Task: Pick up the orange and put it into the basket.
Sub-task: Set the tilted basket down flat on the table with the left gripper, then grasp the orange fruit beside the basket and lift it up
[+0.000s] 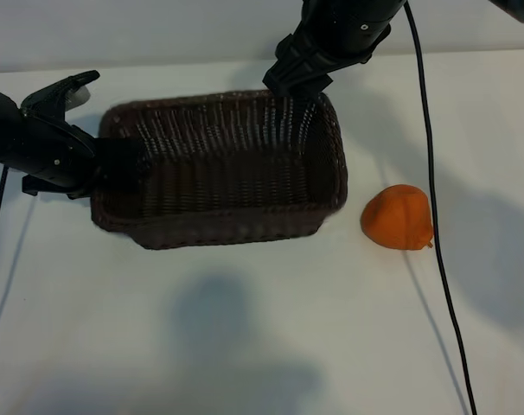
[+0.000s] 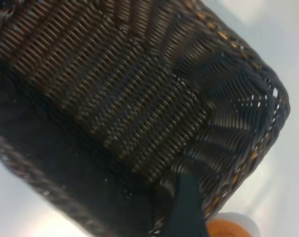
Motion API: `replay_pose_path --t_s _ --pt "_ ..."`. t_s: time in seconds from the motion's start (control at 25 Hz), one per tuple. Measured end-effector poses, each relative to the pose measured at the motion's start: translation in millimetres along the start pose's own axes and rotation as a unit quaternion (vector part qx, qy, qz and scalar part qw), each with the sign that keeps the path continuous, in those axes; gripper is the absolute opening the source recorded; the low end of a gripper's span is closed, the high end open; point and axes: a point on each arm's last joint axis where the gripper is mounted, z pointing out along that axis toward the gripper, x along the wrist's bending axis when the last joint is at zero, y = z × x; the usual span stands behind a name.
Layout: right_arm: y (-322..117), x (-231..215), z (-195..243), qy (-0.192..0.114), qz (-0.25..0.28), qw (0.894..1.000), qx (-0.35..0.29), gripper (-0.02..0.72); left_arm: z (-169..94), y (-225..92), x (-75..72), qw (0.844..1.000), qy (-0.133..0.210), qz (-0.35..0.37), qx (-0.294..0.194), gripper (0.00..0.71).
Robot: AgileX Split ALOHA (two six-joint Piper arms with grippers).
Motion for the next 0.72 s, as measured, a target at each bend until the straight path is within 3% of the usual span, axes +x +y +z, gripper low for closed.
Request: replay_pose_path --t_s 0.16,0.28,0.72 --pt "0 0 0 0.001 0.0 1.0 0.0 0.559 -1 1 -0.7 1.0 -0.002 -0.002 -0.002 0.55" --pt "0 0 0 0.001 0.001 1.0 0.0 0.559 -4 1 -2.6 1.0 -0.006 -0.002 -0.001 0.616" --pt "0 3 0 0.018 0.009 1.0 0.001 0.559 -42 -2 -17.3 0.999 -0.009 0.03 -0.023 0.6"
